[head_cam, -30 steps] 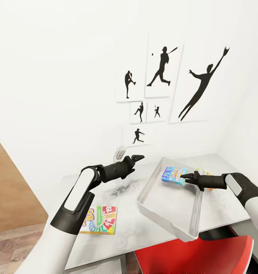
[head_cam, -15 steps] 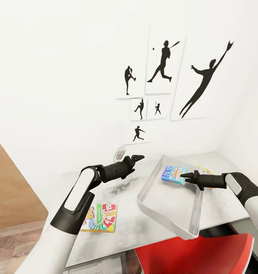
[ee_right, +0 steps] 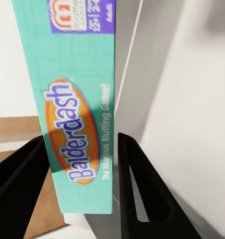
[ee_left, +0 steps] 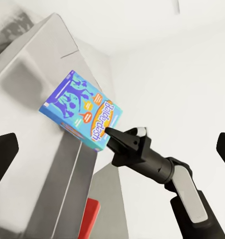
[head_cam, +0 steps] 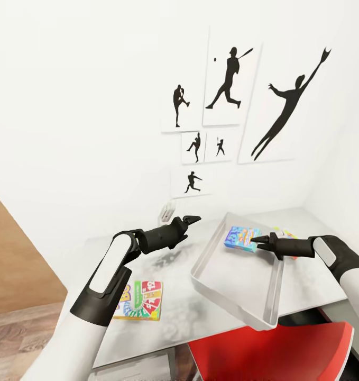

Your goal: Put all the toys in the child's room - the three board games (two on the bed and one on the table), the two jigsaw puzzles on the table, and the tennis ball on the table - inside the toy box on the table in the child's room.

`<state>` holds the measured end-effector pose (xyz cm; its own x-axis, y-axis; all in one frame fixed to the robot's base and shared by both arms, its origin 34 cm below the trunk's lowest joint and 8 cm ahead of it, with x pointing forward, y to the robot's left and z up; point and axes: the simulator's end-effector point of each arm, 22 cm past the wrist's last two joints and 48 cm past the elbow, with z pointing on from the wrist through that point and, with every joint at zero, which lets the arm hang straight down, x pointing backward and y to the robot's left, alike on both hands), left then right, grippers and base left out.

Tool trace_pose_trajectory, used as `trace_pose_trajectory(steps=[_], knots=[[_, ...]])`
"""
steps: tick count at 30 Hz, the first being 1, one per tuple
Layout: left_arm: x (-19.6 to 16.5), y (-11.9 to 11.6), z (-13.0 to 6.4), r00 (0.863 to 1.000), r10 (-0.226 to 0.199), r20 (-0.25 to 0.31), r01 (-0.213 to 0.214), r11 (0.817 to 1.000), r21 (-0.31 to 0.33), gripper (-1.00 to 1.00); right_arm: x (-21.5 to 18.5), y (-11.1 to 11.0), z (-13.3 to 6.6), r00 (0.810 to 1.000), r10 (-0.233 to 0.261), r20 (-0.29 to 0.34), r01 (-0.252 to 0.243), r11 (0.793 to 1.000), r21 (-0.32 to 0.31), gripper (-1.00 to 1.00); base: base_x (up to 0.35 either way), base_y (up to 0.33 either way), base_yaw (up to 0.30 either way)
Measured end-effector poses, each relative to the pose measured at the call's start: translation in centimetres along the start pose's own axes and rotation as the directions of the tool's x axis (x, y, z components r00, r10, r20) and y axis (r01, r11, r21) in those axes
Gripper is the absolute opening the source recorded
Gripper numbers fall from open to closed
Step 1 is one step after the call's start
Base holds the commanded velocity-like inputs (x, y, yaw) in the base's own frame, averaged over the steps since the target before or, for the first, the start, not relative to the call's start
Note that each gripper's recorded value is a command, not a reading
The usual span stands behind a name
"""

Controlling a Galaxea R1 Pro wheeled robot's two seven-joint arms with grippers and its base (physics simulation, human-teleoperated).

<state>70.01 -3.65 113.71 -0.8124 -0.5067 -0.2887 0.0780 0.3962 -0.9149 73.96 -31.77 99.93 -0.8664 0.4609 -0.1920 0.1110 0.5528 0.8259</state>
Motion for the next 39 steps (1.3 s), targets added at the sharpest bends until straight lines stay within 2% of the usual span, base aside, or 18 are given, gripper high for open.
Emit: trace_pose_trajectory(steps=[10, 19, 39], knots=[[0.1, 0.9, 0.4, 1.0, -0.012, -0.006, 0.012, 1.0, -0.008, 1.0, -0.6, 0.0, 0.4, 1.0, -0.002, 0.001, 0.002, 1.0, 0.0, -1.0, 0.0, 0.0, 0.0], [0.2, 1.7, 0.7, 1.0, -0.024, -0.012, 0.023, 1.0, -0.015, 1.0, -1.1, -0.2, 0.7, 1.0, 0.018, 0.002, -0.018, 1.0, -0.002, -1.0, 0.0, 0.0, 0.0], [0.5, 3.4, 1.5, 0.998, -0.049, -0.024, 0.048, 0.998, -0.031, 1.0, -0.8, -2.0, 1.9, 0.998, 0.06, -0.018, -0.06, 0.998, 0.014, -1.0, 0.0, 0.0, 0.0]])
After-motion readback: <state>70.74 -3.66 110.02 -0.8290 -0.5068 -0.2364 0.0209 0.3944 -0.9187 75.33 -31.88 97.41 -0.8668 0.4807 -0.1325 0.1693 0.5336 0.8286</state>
